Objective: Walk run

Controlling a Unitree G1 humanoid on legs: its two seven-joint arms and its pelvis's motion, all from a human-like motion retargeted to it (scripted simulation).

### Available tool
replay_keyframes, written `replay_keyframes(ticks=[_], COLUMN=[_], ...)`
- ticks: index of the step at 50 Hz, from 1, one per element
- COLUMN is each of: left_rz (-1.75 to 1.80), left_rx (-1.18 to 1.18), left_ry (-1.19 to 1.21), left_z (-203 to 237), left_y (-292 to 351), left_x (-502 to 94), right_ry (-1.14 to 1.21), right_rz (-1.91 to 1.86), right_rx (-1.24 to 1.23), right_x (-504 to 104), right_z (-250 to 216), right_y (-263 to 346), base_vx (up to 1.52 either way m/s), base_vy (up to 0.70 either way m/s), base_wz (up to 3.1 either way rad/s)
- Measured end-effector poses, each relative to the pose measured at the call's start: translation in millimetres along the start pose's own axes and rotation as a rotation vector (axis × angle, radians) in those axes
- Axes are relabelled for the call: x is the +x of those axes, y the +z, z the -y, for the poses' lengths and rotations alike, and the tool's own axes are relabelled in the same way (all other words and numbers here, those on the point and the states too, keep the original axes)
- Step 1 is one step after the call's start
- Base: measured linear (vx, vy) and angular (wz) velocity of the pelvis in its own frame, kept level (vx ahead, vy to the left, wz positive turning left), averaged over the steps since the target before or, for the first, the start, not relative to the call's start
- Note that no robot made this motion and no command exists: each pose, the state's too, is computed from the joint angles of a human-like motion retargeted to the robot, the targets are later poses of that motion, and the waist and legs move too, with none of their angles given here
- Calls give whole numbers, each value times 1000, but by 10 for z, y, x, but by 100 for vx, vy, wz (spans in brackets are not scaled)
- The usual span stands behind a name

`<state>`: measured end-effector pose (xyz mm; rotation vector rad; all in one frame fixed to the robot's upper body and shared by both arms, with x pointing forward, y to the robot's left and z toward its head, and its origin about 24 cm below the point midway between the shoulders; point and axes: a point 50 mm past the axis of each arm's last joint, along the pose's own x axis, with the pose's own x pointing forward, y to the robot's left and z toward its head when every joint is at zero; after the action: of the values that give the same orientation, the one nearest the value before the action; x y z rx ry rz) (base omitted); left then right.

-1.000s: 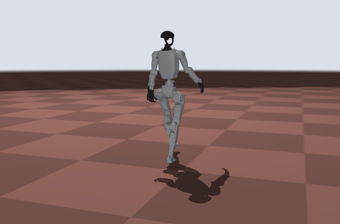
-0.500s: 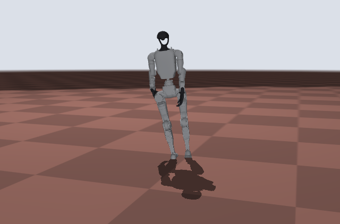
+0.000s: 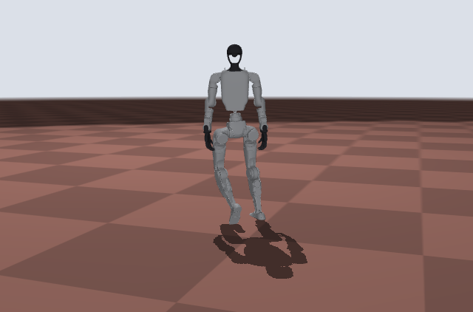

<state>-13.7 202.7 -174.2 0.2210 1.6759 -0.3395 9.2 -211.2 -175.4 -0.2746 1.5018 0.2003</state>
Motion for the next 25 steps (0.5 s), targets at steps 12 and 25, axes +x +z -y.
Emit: replay_keyframes(ticks=[12, 25], left_rz=[-521, -26], left_rx=[73, -532], left_ry=[-279, 195], left_z=[1015, 401], left_y=[-1946, -559], left_x=[-337, 54], right_ry=[-412, -620], right_rz=[713, 529], right_rx=[-90, -22], right_x=[-841, -606], right_z=[1673, 1480], right_y=[1471, 321], base_vx=[76, 76], base_vy=[0, 8], base_wz=[40, 148])
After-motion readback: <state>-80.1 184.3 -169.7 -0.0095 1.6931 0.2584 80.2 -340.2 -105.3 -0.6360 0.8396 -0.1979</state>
